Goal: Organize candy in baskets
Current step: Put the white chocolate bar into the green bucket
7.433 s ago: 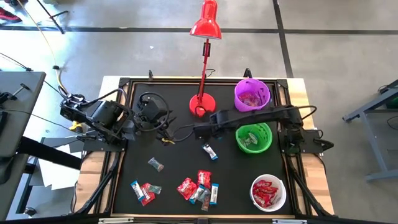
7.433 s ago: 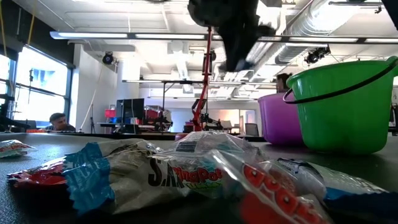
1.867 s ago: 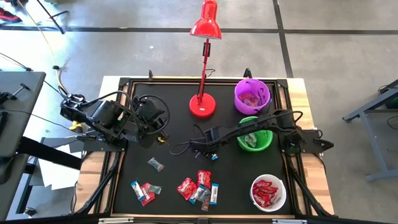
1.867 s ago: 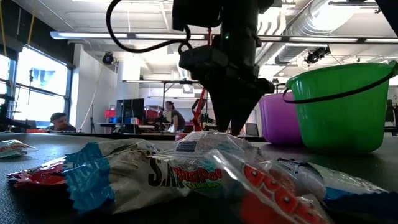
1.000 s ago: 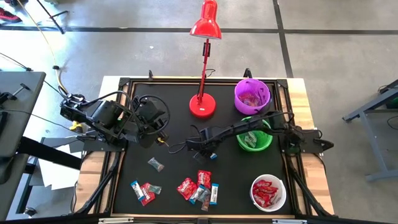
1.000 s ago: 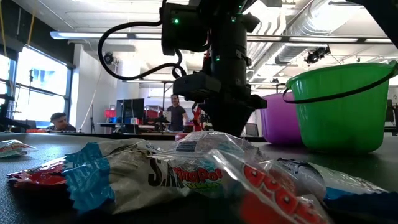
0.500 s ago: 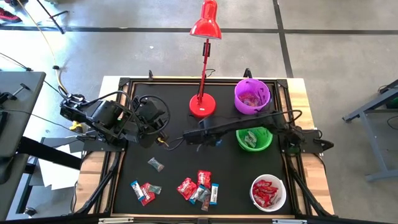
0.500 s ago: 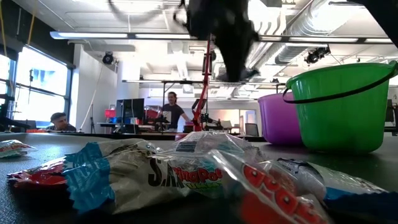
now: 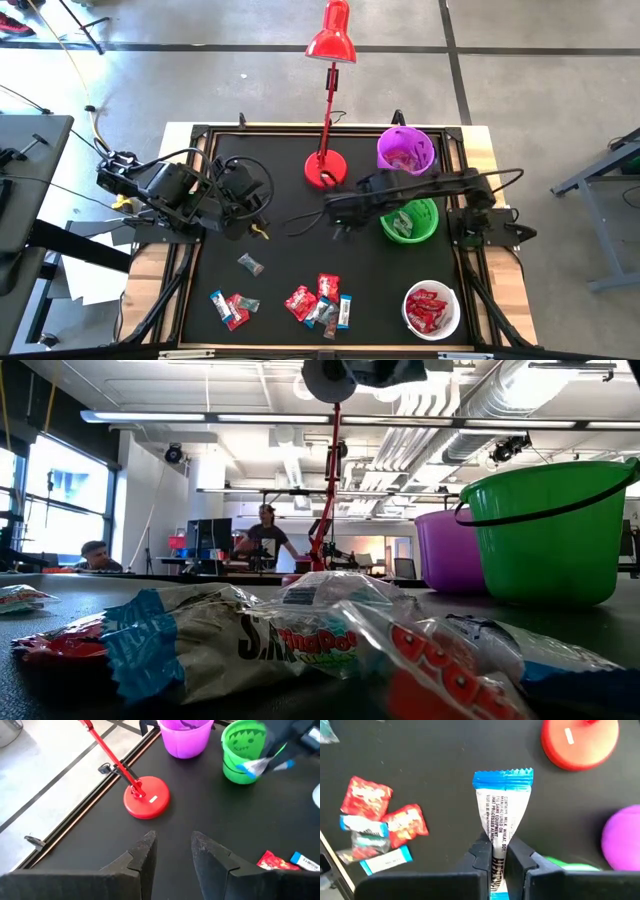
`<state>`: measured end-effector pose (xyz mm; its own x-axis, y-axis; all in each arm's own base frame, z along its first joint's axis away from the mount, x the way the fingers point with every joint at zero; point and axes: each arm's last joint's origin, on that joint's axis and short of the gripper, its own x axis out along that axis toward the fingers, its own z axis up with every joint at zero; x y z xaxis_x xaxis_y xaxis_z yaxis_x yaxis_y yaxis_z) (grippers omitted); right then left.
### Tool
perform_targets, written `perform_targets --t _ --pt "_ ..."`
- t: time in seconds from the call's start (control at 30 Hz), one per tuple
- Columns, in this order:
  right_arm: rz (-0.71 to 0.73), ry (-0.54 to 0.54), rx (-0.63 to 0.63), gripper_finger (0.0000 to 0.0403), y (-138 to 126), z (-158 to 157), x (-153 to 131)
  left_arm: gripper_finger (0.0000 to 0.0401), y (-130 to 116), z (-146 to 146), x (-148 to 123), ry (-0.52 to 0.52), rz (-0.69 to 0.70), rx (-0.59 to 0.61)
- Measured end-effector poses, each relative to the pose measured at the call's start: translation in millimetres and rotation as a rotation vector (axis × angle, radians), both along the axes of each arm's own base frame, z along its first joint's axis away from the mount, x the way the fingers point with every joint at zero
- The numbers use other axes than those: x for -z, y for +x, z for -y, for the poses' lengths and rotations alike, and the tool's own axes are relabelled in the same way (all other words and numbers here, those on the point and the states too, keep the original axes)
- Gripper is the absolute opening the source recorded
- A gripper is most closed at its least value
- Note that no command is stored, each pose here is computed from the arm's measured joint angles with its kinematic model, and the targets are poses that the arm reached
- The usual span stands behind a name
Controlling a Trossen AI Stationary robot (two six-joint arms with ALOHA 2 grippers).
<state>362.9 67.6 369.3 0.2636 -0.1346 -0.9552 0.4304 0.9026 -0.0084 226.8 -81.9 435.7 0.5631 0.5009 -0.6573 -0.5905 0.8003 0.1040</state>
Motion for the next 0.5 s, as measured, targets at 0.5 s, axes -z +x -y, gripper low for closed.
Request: perform_targets --t 0.5 --pt "-0.213 -0.020 0.144 0.0019 -86 22 38 0.0108 -3 -2 1 0.070 -0.068 0.039"
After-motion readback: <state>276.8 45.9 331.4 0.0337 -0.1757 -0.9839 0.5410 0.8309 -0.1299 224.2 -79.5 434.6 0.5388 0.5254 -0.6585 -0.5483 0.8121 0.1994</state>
